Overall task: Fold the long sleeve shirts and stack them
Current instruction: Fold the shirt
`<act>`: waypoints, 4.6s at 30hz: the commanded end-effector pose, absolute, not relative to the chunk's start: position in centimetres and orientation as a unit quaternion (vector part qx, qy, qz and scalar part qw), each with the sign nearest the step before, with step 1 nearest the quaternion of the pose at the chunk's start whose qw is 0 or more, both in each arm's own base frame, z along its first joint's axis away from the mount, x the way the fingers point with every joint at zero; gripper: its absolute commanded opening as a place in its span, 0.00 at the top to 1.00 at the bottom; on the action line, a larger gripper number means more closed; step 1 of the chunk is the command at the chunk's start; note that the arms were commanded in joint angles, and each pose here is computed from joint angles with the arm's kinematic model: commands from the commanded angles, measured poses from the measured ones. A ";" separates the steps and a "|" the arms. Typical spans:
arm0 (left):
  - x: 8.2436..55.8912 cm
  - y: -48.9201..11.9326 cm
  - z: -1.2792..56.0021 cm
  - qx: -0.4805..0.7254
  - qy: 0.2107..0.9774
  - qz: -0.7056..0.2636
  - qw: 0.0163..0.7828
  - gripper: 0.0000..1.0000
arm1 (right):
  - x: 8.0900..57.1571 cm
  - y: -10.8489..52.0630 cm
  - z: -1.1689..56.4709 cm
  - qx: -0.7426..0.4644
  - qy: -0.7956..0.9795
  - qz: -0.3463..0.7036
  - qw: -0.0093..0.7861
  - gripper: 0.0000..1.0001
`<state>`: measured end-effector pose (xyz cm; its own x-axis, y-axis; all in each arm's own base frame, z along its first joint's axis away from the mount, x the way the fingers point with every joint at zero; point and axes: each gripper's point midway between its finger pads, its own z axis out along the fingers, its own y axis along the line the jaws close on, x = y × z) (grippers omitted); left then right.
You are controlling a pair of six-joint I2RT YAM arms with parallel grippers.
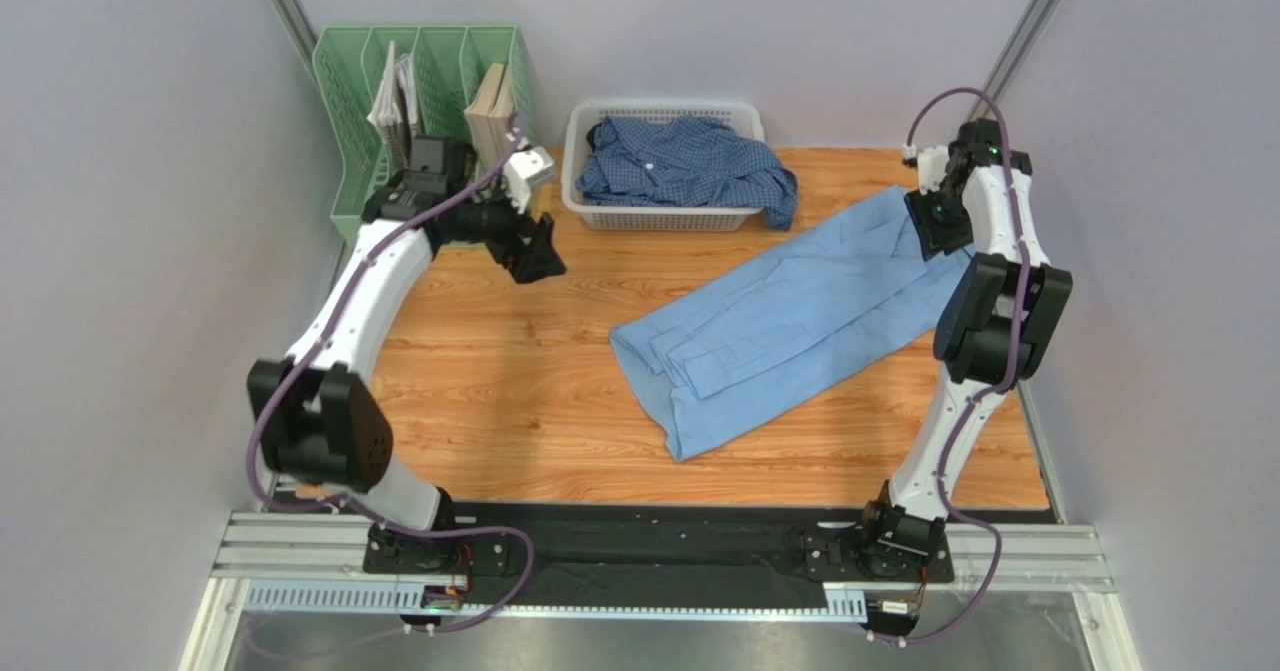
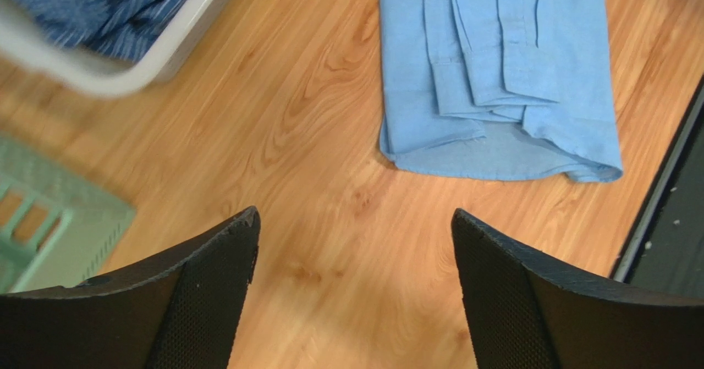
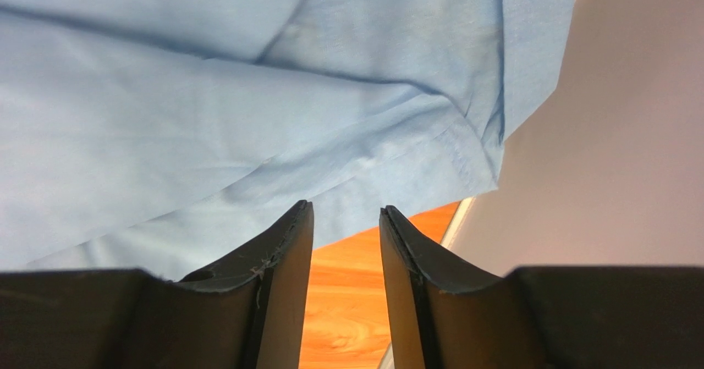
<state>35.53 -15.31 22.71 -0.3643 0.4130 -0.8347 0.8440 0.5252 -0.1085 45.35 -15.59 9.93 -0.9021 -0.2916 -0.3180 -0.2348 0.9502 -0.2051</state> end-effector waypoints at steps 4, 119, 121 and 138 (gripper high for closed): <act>36.5 -24.2 15.7 0.578 0.717 -0.239 0.309 0.19 | 37.2 -10.0 10.2 -0.101 0.986 0.012 0.129 0.63; 18.4 -45.5 4.0 0.868 0.343 -0.231 0.276 0.17 | 17.1 -0.5 1.2 -0.642 0.748 0.083 0.142 0.12; 19.0 -46.2 3.9 0.870 0.331 -0.204 0.302 0.17 | 17.7 -0.5 0.8 -0.644 0.747 0.074 0.150 0.16; 20.9 -46.6 5.3 0.841 0.369 -0.165 0.358 1.00 | 18.5 -0.4 3.8 -0.611 0.770 0.067 0.171 1.00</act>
